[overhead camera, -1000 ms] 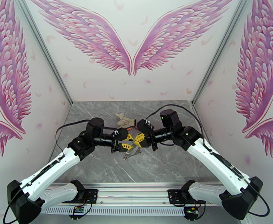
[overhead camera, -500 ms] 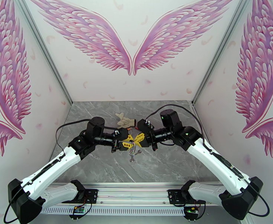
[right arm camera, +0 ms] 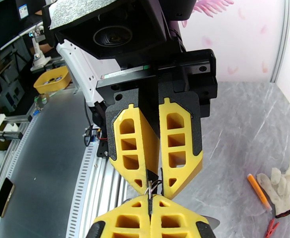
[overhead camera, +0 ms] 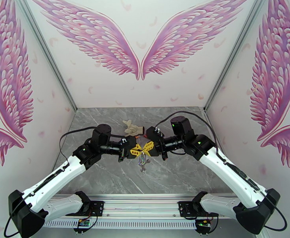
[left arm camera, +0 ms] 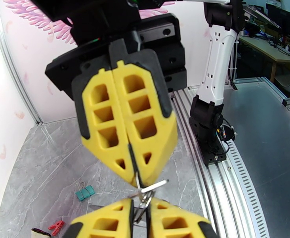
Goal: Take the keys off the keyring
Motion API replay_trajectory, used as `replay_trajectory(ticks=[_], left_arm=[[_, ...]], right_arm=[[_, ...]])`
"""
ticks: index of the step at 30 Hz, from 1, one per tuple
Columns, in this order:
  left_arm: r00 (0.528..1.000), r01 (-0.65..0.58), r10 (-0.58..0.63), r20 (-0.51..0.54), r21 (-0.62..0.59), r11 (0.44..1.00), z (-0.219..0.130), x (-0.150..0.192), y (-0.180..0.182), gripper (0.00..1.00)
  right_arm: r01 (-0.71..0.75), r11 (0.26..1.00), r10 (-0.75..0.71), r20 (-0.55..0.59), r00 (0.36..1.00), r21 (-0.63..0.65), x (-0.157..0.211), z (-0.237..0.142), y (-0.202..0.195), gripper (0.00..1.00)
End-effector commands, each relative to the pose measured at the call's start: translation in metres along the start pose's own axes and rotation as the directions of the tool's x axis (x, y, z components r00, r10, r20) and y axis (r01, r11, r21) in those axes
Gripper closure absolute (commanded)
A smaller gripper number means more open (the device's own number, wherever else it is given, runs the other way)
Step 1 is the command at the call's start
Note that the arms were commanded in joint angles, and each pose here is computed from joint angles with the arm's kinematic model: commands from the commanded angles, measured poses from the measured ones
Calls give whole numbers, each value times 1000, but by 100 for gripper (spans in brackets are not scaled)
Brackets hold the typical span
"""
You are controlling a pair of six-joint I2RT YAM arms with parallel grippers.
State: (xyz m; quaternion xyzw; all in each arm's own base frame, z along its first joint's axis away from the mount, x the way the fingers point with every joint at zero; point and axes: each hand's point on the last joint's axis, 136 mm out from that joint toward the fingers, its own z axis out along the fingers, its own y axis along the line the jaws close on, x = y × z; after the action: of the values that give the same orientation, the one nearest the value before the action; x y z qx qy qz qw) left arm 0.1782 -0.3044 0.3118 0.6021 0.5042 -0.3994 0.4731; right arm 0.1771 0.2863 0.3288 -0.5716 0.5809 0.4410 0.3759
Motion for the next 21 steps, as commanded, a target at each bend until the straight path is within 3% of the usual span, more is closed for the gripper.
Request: replay_trajectory(ticks=[1,21], left_arm=[[1000,-11,11,1,-15,1000,-5,-5,1,87],[997,-29,33,65,-69,997,-22,-19,1,100]], right_arm=[[24,1000,-24,25,999,10,-9,-5,4,100],[-10,999,10,8,1000,53,4,-9,7,100]])
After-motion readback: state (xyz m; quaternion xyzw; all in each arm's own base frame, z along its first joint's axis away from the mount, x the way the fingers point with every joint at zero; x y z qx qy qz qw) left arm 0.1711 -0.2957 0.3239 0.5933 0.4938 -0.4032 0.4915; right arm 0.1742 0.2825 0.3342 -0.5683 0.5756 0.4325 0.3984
